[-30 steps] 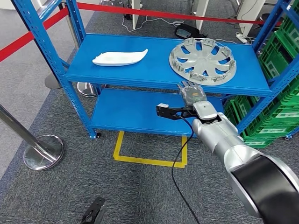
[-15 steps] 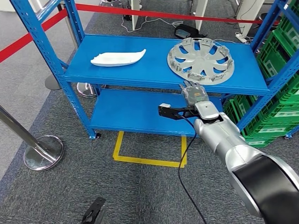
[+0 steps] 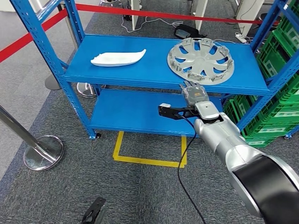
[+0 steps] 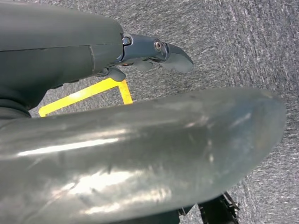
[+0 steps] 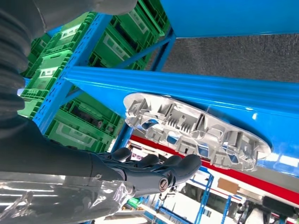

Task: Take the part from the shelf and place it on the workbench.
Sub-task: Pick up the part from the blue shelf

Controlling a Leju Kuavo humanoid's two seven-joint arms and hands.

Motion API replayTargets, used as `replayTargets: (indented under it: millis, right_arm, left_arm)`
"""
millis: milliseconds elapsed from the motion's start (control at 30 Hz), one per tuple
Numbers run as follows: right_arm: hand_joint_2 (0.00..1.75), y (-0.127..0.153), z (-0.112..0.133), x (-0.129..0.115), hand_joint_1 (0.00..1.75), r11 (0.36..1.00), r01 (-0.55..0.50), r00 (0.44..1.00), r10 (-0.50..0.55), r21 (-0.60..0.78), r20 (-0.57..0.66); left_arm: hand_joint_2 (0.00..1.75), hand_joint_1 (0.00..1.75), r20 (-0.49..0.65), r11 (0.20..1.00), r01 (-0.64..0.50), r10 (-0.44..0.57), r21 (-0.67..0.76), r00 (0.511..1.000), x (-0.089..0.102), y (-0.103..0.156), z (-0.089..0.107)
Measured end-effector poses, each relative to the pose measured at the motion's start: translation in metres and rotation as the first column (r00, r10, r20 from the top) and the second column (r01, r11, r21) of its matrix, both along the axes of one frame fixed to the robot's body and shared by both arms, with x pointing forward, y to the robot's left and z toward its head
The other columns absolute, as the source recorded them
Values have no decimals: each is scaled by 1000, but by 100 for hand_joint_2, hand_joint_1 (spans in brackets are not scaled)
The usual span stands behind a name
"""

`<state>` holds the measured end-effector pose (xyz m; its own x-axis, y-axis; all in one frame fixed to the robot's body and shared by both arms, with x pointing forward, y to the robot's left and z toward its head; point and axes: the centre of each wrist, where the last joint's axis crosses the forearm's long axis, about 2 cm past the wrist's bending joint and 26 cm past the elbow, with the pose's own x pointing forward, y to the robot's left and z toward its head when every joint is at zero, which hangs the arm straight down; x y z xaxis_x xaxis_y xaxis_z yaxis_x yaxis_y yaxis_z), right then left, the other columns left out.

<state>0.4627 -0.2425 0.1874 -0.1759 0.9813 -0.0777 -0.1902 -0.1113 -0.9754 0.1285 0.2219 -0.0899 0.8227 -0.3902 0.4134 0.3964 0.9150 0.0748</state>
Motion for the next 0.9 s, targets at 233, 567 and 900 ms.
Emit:
replayTargets:
  millis: [233,567,900]
  right_arm:
    - [175,0,-2,-1,0,1000,-1,1000,1,1,-5]
    - [175,0,-3,-1,0,1000,0,1000,0,1,-7]
    - [175,0,-3,-1,0,1000,-1,1000,0,-2,-8]
  left_arm:
    - [0,0,0,1000,1,-1,1,1000,0,0,0]
    - [0,0,0,1000,1,-1,0,1000,0,0,0]
    - [0,0,-2,1000,7,-7,1,1000,1,-1,0]
